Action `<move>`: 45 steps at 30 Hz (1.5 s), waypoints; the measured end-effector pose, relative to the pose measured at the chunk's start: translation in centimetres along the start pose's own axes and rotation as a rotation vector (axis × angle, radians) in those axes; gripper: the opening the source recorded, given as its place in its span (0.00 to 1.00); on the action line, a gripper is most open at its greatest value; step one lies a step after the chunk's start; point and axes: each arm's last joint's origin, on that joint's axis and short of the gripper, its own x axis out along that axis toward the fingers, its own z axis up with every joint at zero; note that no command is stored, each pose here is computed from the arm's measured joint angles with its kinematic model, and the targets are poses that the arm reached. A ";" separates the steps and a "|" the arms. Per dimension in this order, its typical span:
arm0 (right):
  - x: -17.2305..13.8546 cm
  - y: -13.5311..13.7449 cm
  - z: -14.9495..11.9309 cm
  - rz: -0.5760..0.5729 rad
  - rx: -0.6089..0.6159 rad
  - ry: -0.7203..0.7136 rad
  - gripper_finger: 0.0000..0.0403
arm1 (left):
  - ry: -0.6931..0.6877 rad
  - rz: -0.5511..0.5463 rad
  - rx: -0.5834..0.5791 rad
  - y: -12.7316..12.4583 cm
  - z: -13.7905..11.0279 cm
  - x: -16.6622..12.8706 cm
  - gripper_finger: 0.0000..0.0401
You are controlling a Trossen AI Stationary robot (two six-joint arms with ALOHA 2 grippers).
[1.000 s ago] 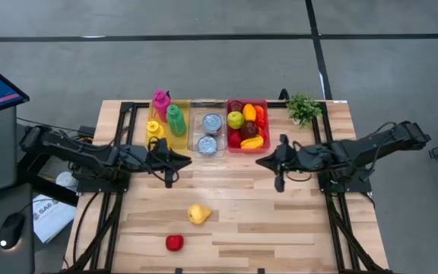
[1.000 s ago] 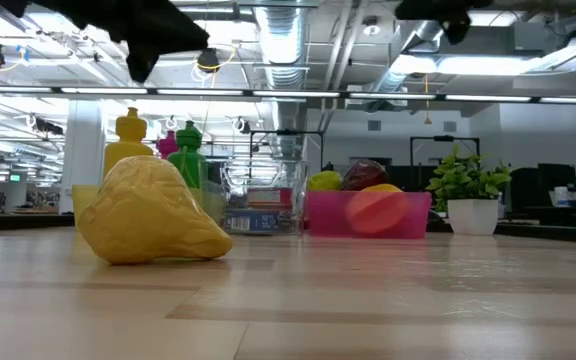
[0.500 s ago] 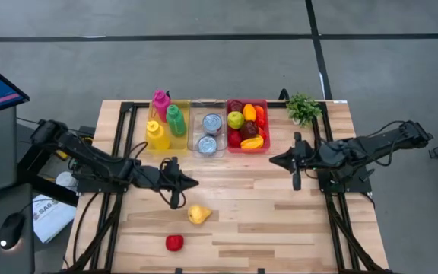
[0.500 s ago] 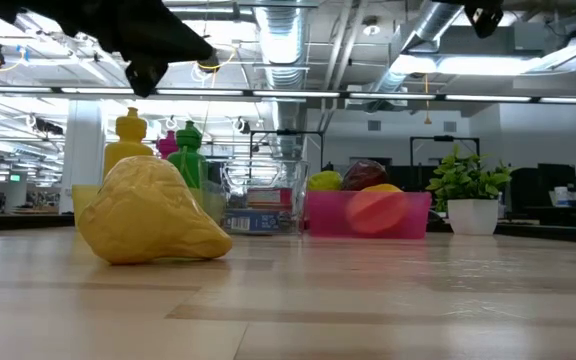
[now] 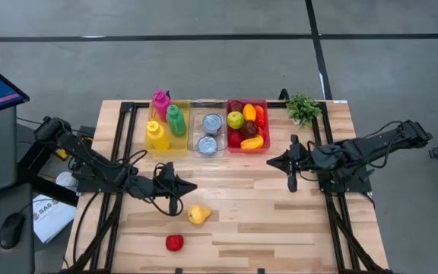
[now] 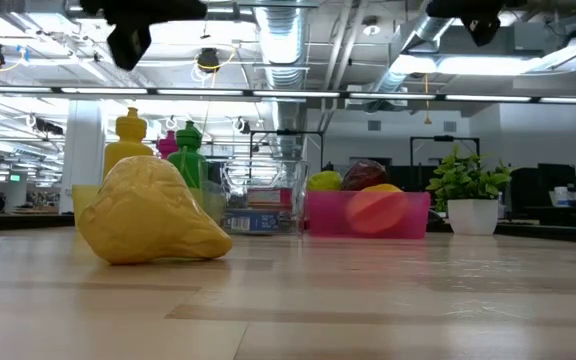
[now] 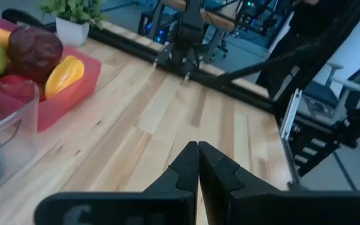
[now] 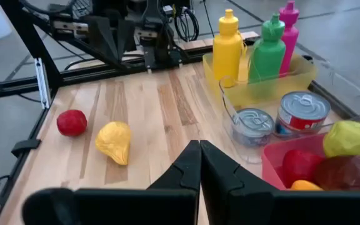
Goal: Pick & Place Food Item
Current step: Put the yellow pear into the pink bin
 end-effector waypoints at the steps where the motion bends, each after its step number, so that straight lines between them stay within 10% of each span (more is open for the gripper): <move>1: 0.2 0.0 -0.1 -0.004 0.008 0.008 0.00 | -0.005 -0.002 -0.004 -0.2 0.2 0.1 0.00; 28: 1.1 0.4 -1.5 0.084 0.087 0.184 0.00 | 0.271 0.000 0.112 -6.1 1.3 1.0 0.00; 45: 1.1 0.3 -1.5 0.078 0.101 0.185 0.00 | 0.452 0.002 0.168 -4.7 0.7 1.2 0.11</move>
